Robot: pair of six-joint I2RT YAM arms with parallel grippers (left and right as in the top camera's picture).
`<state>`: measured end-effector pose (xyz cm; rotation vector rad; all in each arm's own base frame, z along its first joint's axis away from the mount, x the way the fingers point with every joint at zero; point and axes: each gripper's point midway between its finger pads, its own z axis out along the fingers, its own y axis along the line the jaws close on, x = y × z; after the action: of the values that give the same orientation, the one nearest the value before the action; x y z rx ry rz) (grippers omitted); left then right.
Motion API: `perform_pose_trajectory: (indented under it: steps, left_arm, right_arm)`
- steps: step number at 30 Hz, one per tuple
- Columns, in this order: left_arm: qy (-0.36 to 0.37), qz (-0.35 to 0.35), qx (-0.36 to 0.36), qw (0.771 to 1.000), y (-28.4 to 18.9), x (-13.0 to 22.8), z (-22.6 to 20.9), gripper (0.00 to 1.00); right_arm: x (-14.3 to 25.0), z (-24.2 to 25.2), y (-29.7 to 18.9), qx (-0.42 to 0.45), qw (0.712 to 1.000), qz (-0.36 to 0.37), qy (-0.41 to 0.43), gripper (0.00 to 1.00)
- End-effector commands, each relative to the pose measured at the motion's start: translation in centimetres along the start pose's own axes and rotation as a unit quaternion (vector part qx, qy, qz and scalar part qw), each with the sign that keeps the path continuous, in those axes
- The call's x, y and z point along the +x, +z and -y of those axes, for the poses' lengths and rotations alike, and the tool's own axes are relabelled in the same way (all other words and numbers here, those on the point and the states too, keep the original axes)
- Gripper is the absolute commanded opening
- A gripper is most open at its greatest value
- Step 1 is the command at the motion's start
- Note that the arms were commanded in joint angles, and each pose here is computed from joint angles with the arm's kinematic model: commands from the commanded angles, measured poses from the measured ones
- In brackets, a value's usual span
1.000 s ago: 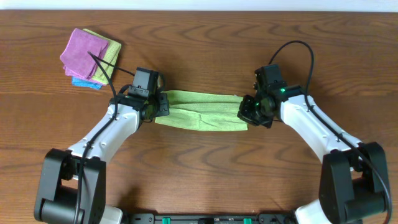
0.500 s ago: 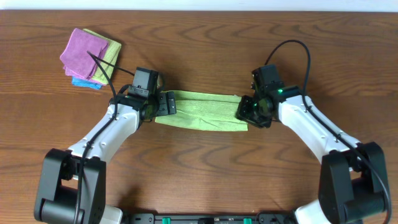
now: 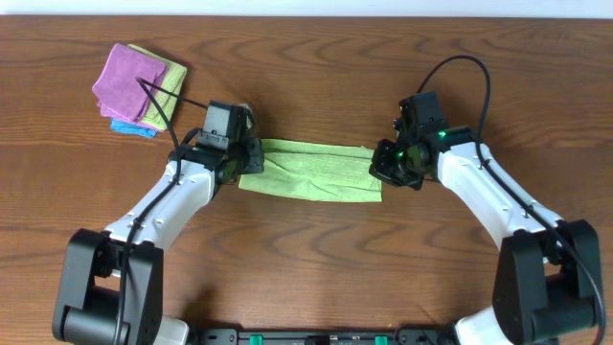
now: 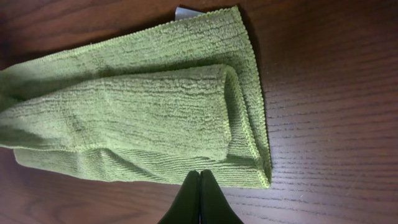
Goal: Fold the cloth
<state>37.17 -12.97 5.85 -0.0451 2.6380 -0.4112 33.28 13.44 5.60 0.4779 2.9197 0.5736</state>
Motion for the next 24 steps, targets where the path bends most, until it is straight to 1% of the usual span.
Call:
perform_pose_trajectory:
  steps: [1, 5, 9, 11, 12, 13, 15, 16, 17, 18, 22, 24]
  left_arm:
    - [0.009, 0.002, 0.041, 0.999, -0.3, -0.6, 1.6, 0.06]
    - [0.005, -0.020, 0.027, 0.999, -0.3, 0.5, 1.0, 0.06]
    - [-0.004, -0.055, -0.048, 0.997, -0.4, 2.5, -1.9, 0.06]
    - [-0.004, -0.062, -0.065, 0.996, -0.3, 3.0, -2.6, 0.06]
    - [-0.004, -0.060, -0.064, 0.996, -0.3, 2.9, -2.5, 0.09]
    - [-0.003, -0.056, -0.063, 0.996, -0.3, 2.7, -2.5, 0.20]
    - [-0.003, -0.051, -0.061, 0.997, -0.3, 2.4, -2.3, 0.22]
    - [-0.003, -0.050, -0.060, 0.997, -0.3, 2.3, -2.3, 0.26]
    - [-0.003, -0.049, -0.060, 0.997, -0.5, 2.1, -2.2, 0.47]
    - [-0.003, -0.046, -0.059, 0.997, -0.7, 1.9, -2.2, 0.64]
    - [0.001, -0.014, -0.045, 0.999, -2.6, 0.1, -1.1, 0.66]
    - [0.004, 0.010, -0.023, 1.000, -3.9, -1.2, 0.0, 0.65]
  right_arm:
    - [-0.5, -0.3, -0.2, -0.006, 1.000, 0.002, -0.010, 0.02]
    - [-0.5, -0.3, -0.2, -0.006, 1.000, 0.002, -0.010, 0.01]
    - [-0.5, -0.3, -0.2, -0.007, 1.000, 0.002, -0.010, 0.01]
    - [-0.4, -0.3, -0.2, -0.007, 1.000, 0.001, -0.010, 0.01]
    - [-0.3, -0.5, -0.2, -0.012, 1.000, -0.002, -0.010, 0.02]
    - [-0.3, -0.6, -0.2, -0.014, 1.000, -0.003, -0.010, 0.02]
    - [-0.2, -0.7, -0.2, -0.017, 1.000, -0.006, -0.010, 0.01]
    - [-0.1, -0.7, -0.2, -0.019, 1.000, -0.008, -0.010, 0.02]
    - [-0.1, -0.7, -0.2, -0.020, 1.000, -0.009, -0.010, 0.02]
    - [0.0, -0.7, -0.2, -0.020, 1.000, -0.009, -0.010, 0.02]
    - [0.0, -0.7, -0.2, -0.020, 1.000, -0.010, -0.015, 0.02]
    - [0.0, -0.8, -0.2, -0.021, 1.000, -0.010, -0.019, 0.02]
